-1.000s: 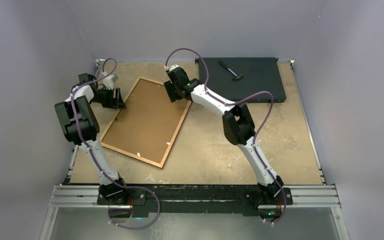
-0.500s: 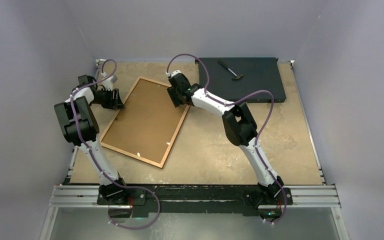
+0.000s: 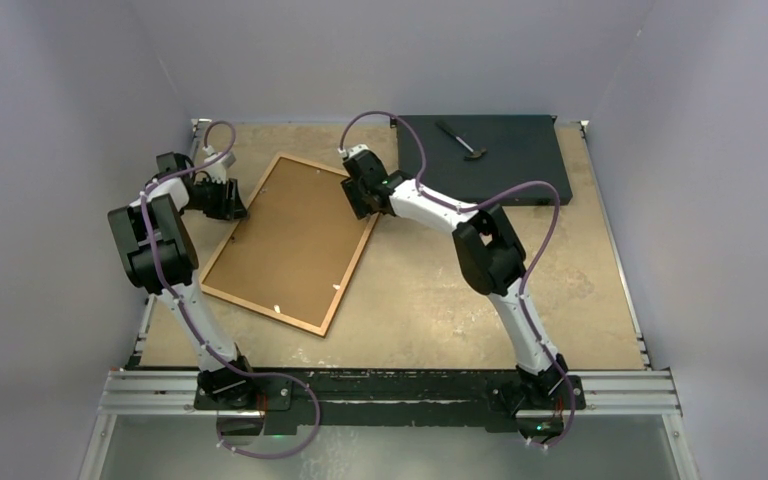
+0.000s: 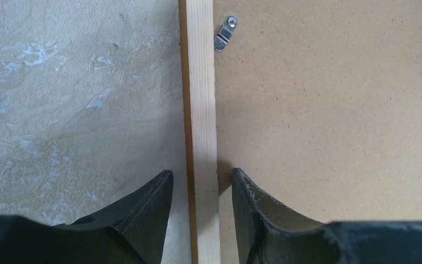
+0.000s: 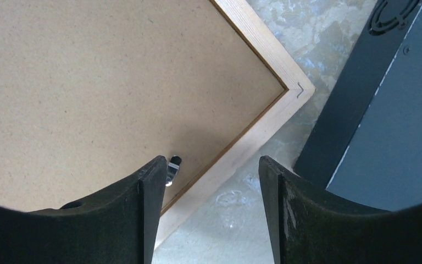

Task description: Put the photo into the frame

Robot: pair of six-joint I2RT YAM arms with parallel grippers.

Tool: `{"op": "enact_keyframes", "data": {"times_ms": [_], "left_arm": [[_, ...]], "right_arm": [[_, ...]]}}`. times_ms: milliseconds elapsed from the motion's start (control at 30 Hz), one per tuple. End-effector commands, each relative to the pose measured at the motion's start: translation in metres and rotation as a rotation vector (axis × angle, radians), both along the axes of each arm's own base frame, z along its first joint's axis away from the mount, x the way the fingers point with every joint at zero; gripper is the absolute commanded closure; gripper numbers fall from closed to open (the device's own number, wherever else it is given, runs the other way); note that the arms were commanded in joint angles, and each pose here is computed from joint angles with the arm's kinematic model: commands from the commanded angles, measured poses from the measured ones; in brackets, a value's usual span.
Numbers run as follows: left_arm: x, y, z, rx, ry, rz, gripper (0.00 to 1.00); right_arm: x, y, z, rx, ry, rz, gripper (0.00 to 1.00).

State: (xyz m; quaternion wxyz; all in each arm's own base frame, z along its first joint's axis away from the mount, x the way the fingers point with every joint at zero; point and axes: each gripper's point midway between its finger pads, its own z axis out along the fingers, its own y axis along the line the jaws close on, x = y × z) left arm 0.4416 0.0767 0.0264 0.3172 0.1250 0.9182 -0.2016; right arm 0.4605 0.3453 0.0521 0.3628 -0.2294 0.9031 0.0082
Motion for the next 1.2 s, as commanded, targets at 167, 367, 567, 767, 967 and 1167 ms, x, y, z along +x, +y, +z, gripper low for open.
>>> {"op": "enact_keyframes", "data": {"times_ms": [167,367,567,767,967,1167], "left_arm": [[-0.024,-0.001,-0.021,0.018,0.097,0.009,0.60],[-0.025,-0.002,-0.020,0.017,0.097,0.009,0.61],[-0.025,-0.002,-0.018,0.020,0.093,0.007,0.63],[-0.027,-0.003,-0.019,0.017,0.098,0.006,0.63],[-0.028,-0.003,-0.020,0.015,0.101,0.004,0.64],[-0.028,-0.001,-0.020,0.019,0.102,0.005,0.65]], "right_arm": [[-0.005,-0.004,0.023,0.044,-0.028,-0.025,0.36],[-0.006,0.008,0.030,0.120,-0.026,-0.016,0.35],[-0.008,0.012,0.029,0.164,-0.022,-0.034,0.34],[-0.005,0.006,0.019,0.148,-0.026,-0.068,0.35],[-0.004,0.004,0.012,0.141,-0.025,-0.078,0.40],[-0.005,-0.003,0.012,0.126,-0.031,-0.090,0.51]]}}
